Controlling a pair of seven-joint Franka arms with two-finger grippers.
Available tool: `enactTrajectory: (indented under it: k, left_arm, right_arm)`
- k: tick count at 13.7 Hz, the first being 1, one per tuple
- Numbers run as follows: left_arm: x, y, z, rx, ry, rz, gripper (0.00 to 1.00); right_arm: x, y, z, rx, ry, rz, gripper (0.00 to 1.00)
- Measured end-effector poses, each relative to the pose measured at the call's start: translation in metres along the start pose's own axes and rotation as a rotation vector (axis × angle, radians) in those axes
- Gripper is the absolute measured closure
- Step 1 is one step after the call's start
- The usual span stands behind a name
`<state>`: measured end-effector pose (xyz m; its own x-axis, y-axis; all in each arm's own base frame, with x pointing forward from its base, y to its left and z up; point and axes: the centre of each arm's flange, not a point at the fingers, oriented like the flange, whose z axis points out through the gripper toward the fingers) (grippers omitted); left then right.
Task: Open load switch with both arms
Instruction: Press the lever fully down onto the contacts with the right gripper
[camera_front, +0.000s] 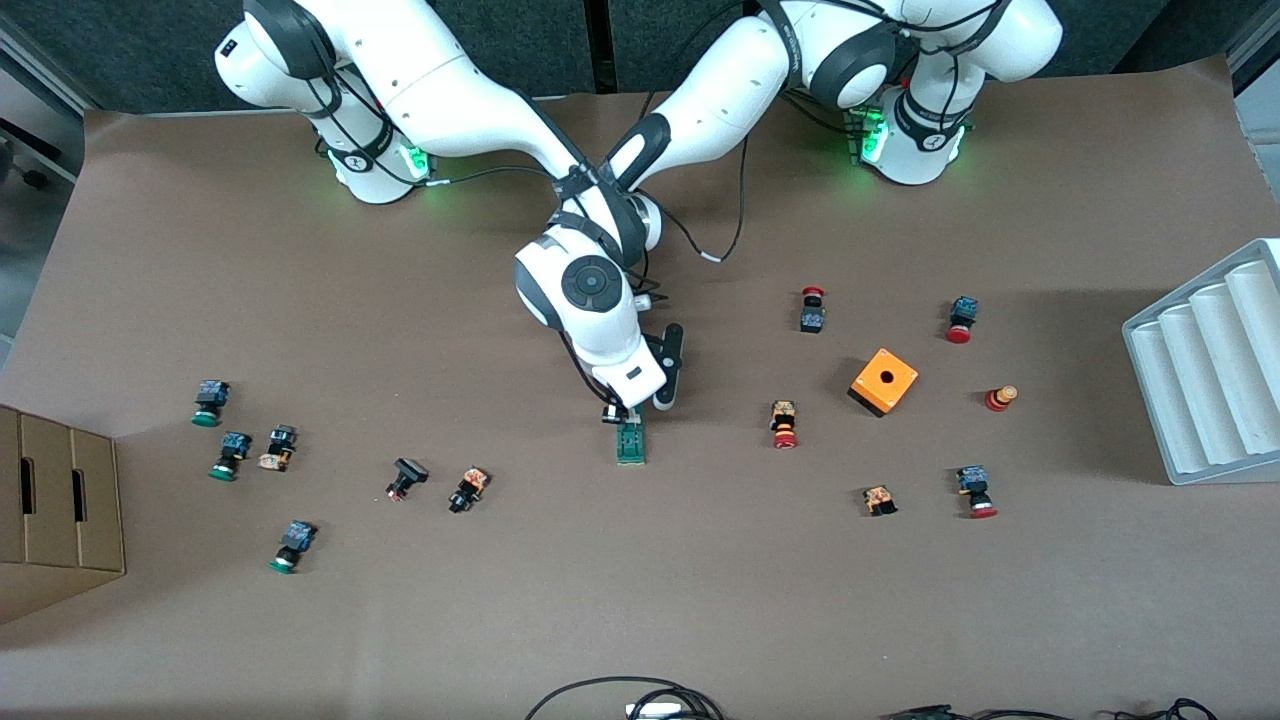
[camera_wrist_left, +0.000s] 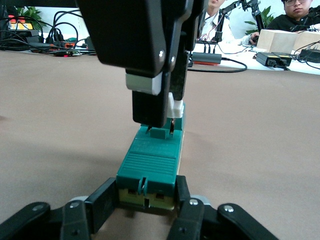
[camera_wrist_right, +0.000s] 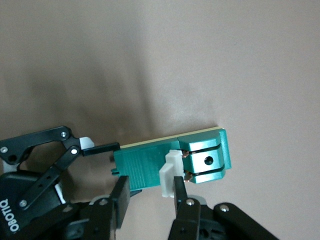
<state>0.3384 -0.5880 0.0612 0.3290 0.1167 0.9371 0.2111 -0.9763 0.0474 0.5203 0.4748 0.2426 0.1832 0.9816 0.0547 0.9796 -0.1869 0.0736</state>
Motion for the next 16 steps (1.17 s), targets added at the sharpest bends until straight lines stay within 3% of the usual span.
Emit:
enactTrajectory:
  k: [16]
  left_arm:
    - [0.000,0.000,0.000,0.000,0.000,0.000,0.48]
  right_arm:
    - [0.004,-0.013,0.005,0.010,-0.009,-0.011,0.58]
